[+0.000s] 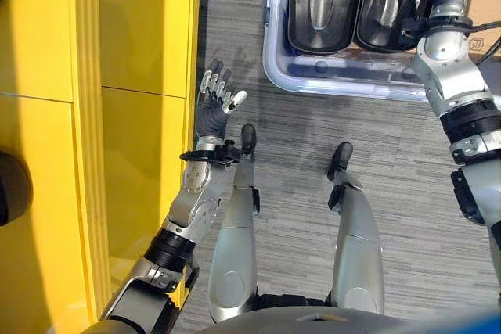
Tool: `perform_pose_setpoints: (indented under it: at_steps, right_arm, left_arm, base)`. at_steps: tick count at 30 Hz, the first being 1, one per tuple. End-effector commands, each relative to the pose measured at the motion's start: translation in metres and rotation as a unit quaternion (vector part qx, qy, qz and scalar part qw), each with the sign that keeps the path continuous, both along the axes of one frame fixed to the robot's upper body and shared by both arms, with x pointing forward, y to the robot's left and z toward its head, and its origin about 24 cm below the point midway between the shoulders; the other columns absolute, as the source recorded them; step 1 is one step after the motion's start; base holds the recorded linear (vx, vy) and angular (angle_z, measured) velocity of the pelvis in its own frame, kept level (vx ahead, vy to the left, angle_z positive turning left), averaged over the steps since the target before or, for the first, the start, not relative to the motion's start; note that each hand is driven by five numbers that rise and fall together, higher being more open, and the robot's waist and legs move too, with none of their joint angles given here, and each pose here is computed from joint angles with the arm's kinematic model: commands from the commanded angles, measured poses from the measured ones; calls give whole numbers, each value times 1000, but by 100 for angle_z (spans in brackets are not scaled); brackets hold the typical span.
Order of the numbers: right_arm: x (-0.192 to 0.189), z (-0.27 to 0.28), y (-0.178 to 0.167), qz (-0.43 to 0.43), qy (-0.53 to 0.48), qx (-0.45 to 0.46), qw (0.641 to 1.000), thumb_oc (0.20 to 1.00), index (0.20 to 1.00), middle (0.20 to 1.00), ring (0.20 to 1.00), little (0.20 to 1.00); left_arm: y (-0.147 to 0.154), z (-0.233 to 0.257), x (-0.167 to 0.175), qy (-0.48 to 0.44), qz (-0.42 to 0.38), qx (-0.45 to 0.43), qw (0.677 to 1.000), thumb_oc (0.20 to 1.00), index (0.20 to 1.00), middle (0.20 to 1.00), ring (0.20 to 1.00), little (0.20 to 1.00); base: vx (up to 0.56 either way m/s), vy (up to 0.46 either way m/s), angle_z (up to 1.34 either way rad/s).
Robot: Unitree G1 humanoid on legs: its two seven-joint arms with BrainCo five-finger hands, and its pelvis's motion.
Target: Move parts from the plastic box to the shelf.
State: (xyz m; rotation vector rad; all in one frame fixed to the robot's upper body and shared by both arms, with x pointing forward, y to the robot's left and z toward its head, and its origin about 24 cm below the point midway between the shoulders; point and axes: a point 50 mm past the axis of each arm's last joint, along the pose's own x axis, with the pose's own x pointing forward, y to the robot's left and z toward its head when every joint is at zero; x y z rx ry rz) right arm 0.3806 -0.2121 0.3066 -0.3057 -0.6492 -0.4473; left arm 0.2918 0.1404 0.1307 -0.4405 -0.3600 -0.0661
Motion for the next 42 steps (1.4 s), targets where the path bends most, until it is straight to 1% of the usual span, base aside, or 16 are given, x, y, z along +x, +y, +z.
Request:
perform_pose_setpoints:
  at_steps: [1, 5, 9, 16, 17, 19, 25, 27, 35, 39, 42]
  right_arm:
    - [-10, 27, -1, -26, -63, -24, 997, 1000, 1000, 1000, 1000, 1000]
    - [-9, 24, 7, -11, -62, -19, 998, 1000, 1000, 1000, 1000, 1000]
    - [-1, 18, 5, -16, -38, -4, 999, 1000, 1000, 1000, 1000, 1000]
    - [19, -3, -6, -20, 42, 46, 998, 1000, 1000, 1000, 1000, 1000]
    - [25, -14, -12, -19, 75, 77, 994, 1000, 1000, 1000, 1000, 1000]
    - [31, -25, -17, -16, 110, 106, 988, 1000, 1000, 1000, 1000, 1000]
    - [35, -39, -25, -30, 149, 130, 980, 1000, 1000, 1000, 1000, 1000]
    - [34, -46, -36, -51, 167, 143, 974, 1000, 1000, 1000, 1000, 1000]
    - [30, -49, -51, -78, 167, 168, 968, 1000, 1000, 1000, 1000, 1000]
    - [29, -49, -51, -76, 157, 170, 970, 1000, 1000, 1000, 1000, 1000]
    - [28, -41, -45, -62, 132, 166, 975, 1000, 1000, 1000, 1000, 1000]
  left_arm:
    - [8, 31, -10, -79, 12, -6, 997, 1000, 1000, 1000, 1000, 1000]
    - [9, 31, -12, -79, 13, -5, 997, 1000, 1000, 1000, 1000, 1000]
    - [9, 29, -13, -76, 10, -5, 997, 1000, 1000, 1000, 1000, 1000]
    - [5, 27, -13, -73, -4, -3, 997, 1000, 1000, 1000, 1000, 1000]
    - [3, 27, -13, -73, -12, -2, 997, 1000, 1000, 1000, 1000, 1000]
    - [0, 28, -12, -75, -21, -3, 997, 1000, 1000, 1000, 1000, 1000]
    - [-3, 27, -10, -74, -30, 1, 997, 1000, 1000, 1000, 1000, 1000]
    - [-6, 30, -10, -79, -36, 3, 996, 1000, 1000, 1000, 1000, 1000]
    - [-11, 32, -8, -81, -40, 4, 996, 1000, 1000, 1000, 1000, 1000]
    - [-11, 33, -7, -83, -39, 3, 996, 1000, 1000, 1000, 1000, 1000]
    - [-10, 33, -7, -82, -34, 2, 996, 1000, 1000, 1000, 1000, 1000]
  base:
    - [0, 0, 0]
    - [0, 0, 0]
    - [0, 0, 0]
    - [0, 0, 0]
    - [0, 0, 0]
    - [0, 0, 0]
    - [0, -3, 1]
    - [1, -25, 5]
    - [1, -7, 2]
    - [5, 0, 9]
    - [2, 2, 4]
